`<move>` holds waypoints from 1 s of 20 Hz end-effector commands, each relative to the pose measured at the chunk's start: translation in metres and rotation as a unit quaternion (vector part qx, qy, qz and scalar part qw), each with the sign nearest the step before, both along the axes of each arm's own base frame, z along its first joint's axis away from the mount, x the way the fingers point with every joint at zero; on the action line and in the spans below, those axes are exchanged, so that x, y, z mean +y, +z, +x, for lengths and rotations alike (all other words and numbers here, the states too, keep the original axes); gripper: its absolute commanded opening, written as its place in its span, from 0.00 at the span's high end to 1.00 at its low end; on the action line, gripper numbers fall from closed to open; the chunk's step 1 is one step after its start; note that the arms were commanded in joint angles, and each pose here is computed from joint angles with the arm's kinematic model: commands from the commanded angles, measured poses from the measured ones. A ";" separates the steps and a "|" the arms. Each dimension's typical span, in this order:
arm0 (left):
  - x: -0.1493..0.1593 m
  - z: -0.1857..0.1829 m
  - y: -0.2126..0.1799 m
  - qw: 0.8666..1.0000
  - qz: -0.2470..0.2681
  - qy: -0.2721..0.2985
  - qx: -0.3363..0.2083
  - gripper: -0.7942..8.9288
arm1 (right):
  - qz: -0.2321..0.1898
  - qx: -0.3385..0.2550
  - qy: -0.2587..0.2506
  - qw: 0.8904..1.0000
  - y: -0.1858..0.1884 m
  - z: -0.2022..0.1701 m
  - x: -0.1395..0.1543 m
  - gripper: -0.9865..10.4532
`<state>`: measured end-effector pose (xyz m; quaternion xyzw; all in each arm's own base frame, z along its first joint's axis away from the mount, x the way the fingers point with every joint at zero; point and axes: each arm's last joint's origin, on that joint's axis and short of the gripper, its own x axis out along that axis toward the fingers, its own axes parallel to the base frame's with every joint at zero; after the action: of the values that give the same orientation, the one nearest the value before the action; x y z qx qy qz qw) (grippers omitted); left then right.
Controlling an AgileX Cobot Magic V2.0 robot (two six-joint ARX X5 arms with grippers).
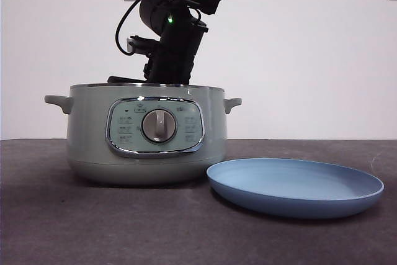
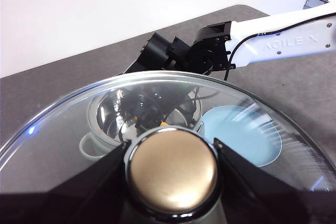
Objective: Take the corn out from the steamer,put the corn on the plate,close the lid
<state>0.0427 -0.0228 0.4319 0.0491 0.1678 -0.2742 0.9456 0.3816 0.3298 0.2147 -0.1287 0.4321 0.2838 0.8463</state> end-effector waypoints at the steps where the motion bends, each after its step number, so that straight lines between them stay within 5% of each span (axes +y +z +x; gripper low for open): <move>1: 0.002 -0.004 0.008 0.999 -0.013 -0.001 -0.033 0.93 | 0.033 -0.044 0.007 0.998 0.052 -0.013 -0.008 0.92; 5: 0.002 -0.004 0.008 0.999 -0.013 -0.002 -0.033 0.93 | 0.083 -0.117 0.009 0.990 0.160 -0.058 -0.050 0.92; 9: 0.002 -0.004 0.008 0.999 -0.013 -0.002 -0.033 0.93 | 0.066 -0.153 -0.016 0.986 0.215 -0.092 -0.103 0.92; 13: 0.002 -0.004 0.008 0.999 -0.013 -0.002 -0.033 0.93 | 0.037 -0.128 -0.057 0.989 0.224 -0.096 -0.144 0.92; 20: 0.002 -0.004 0.008 0.999 -0.013 -0.001 -0.033 0.93 | 0.017 -0.106 -0.091 0.990 0.209 -0.092 -0.173 0.92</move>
<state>0.0427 -0.0228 0.4319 0.0490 0.1676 -0.2744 0.9456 0.2898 0.1576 0.4267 -0.1000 0.3435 0.1963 0.9130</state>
